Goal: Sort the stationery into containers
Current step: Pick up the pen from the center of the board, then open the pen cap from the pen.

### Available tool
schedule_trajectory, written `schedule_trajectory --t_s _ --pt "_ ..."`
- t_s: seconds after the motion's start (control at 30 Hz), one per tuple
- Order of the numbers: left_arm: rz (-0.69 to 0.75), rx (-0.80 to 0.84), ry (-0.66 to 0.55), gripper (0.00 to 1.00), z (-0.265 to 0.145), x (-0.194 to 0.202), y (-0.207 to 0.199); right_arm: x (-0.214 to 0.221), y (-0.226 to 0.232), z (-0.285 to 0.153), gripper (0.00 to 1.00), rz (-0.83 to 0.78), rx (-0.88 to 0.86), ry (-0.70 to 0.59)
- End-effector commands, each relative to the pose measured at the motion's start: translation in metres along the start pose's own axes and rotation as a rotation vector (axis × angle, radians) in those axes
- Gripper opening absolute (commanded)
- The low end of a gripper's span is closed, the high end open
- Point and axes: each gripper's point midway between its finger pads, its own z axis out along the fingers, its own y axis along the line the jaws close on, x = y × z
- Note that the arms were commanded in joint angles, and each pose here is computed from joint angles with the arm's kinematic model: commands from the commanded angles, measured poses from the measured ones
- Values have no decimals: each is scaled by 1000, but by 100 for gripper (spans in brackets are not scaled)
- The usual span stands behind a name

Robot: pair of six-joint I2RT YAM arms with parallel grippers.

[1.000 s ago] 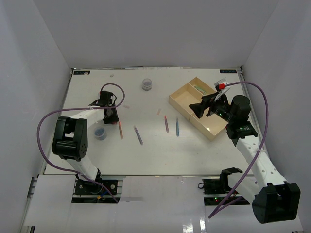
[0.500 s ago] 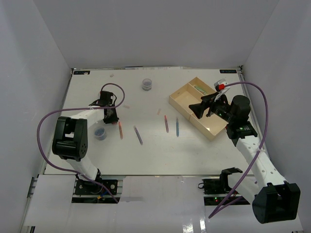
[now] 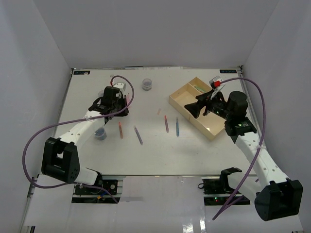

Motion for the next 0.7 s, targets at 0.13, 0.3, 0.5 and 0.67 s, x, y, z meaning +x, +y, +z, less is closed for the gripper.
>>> schedule_trajectory --t_s 0.13,0.3,0.5,0.67 --pt "196 276 -141 19 -45 -40 -75 -34 39 25 92 52 -101 -7" --pt "362 416 -260 18 -64 -55 -110 -41 60 57 100 168 -138 23" --pt "507 492 -333 17 -74 -60 -127 -50 79 92 89 279 -184 40" --pt "567 508 -354 16 -74 -61 -131 -52 89 112 83 310 -200 46"
